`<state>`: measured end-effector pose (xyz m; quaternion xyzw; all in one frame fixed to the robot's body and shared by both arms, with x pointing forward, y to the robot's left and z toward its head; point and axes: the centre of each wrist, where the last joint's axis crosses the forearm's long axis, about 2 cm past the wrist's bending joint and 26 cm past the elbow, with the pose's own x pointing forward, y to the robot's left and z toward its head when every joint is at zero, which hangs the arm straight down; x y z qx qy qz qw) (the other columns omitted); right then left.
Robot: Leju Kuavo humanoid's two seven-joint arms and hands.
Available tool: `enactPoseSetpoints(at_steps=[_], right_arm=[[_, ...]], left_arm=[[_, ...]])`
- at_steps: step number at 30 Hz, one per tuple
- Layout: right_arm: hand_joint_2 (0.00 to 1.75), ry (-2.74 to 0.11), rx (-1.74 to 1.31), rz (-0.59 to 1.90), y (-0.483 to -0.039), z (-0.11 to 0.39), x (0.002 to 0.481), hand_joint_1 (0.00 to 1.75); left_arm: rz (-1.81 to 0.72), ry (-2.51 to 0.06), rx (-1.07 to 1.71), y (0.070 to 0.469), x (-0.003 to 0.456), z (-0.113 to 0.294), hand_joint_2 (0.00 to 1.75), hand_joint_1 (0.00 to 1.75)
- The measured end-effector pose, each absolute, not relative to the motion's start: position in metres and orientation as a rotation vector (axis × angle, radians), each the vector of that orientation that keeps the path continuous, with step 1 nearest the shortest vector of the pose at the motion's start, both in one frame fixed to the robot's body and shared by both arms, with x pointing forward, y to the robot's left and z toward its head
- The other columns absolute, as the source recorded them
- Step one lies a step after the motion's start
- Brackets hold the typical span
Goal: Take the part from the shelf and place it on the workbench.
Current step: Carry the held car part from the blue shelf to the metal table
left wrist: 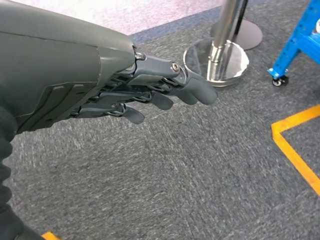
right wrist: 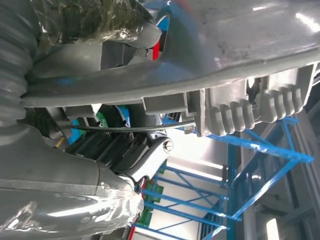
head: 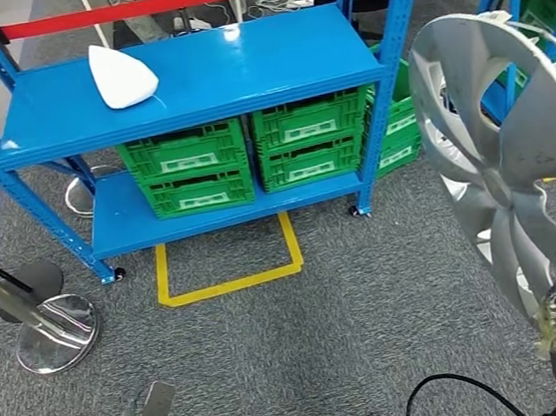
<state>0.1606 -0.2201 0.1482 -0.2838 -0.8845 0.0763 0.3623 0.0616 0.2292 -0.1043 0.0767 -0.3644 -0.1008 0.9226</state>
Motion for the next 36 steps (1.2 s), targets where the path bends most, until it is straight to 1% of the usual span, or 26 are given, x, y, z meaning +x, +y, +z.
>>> enactPoseSetpoints(at_steps=[36], right_arm=[[1.75, -2.309, -0.63, 0.239, -0.196, 0.15, 0.162, 1.75]], left_arm=[[-0.214, -0.749, 0.154, 0.233, 0.063, -0.105, 1.75, 0.0]])
